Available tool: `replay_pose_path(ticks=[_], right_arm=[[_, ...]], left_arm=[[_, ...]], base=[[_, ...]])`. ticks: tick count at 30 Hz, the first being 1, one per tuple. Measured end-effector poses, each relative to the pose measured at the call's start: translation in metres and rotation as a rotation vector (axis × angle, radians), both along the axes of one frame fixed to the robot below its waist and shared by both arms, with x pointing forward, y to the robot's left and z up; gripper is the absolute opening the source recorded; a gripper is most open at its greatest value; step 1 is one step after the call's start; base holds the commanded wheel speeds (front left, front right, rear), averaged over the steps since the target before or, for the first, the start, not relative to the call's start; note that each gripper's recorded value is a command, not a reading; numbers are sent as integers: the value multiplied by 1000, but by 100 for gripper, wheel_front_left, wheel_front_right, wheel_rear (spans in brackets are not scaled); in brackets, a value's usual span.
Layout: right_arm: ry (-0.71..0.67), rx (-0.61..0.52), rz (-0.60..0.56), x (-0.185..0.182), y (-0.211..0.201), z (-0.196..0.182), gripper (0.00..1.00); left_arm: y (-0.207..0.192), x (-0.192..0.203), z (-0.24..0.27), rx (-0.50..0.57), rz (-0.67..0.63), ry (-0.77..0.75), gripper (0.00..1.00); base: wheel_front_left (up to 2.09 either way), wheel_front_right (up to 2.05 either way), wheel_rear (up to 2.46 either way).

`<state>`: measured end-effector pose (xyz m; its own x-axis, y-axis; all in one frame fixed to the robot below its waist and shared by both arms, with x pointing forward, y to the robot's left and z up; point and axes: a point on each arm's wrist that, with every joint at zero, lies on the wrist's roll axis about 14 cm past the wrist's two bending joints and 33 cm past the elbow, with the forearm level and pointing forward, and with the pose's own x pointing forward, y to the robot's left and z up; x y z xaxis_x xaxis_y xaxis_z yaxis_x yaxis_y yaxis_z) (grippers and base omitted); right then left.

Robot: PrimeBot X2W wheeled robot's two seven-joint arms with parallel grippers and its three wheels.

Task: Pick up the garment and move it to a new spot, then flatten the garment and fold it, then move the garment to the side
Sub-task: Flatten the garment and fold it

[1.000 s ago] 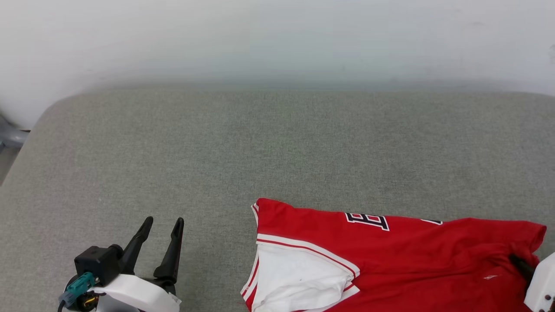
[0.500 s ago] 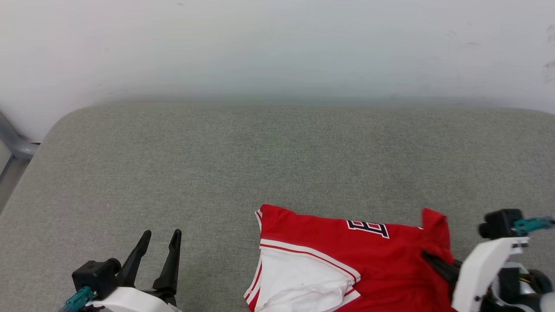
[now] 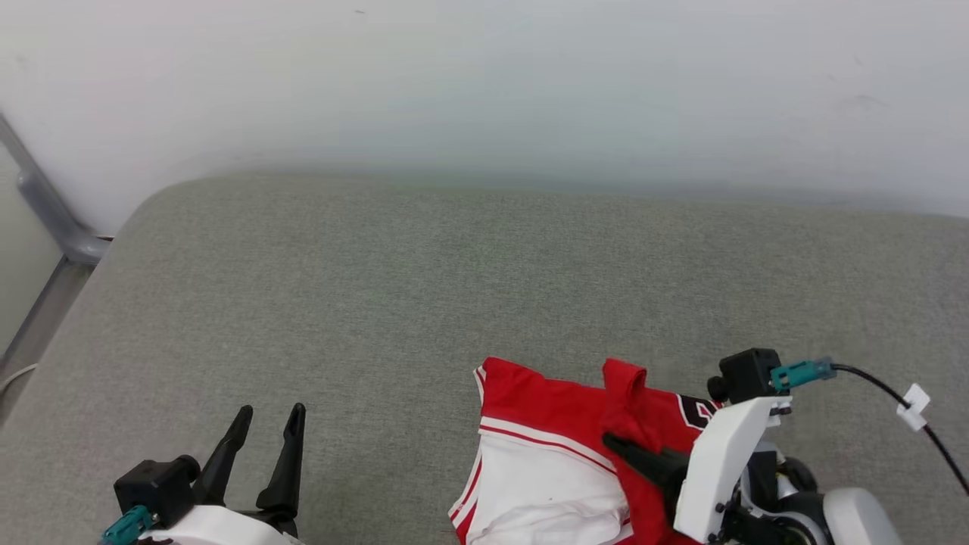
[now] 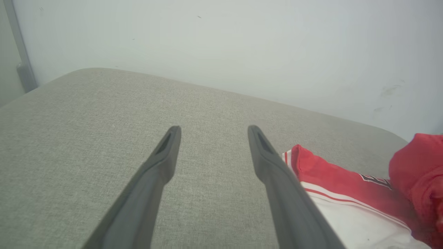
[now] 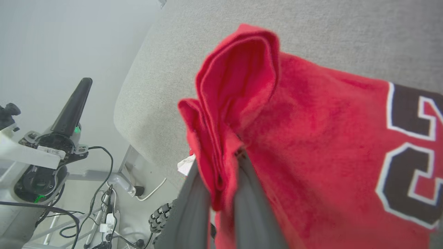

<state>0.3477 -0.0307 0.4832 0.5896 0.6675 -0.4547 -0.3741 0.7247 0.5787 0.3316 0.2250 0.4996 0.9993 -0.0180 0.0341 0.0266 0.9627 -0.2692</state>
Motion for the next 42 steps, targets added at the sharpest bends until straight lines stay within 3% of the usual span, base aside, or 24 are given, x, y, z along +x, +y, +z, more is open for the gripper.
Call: replay_pose_path(ticks=[8, 21, 22, 23, 27, 34, 40, 42], right_arm=[[34, 73, 99, -12, 48, -14, 0], [89, 102, 43, 15, 65, -42, 0], [93, 102, 49, 14, 68, -43, 35], [101, 109, 61, 13, 73, -44, 100], [161, 217, 118, -2, 98, -32, 100], [52, 240, 112, 18, 105, -3, 100], [-265, 137, 36, 62, 79, 45, 100], [-415, 40, 3, 78, 53, 59, 100]], left_arm=[[10, -10, -4, 4, 33, 10, 100], [13, -14, -11, -1, 51, 30, 100], [14, -13, -10, -1, 52, 29, 100], [14, -13, -10, 0, 54, 28, 100], [18, -14, -8, -20, 69, 22, 100], [18, -11, 3, -26, 65, -15, 100], [6, -4, 17, -21, 27, -63, 100], [1, -1, 22, -19, 12, -82, 100]], base=[[0, 0, 0], [0, 0, 0], [0, 0, 0], [0, 0, 0], [0, 0, 0], [0, 0, 0], [0, 0, 0], [0, 0, 0]])
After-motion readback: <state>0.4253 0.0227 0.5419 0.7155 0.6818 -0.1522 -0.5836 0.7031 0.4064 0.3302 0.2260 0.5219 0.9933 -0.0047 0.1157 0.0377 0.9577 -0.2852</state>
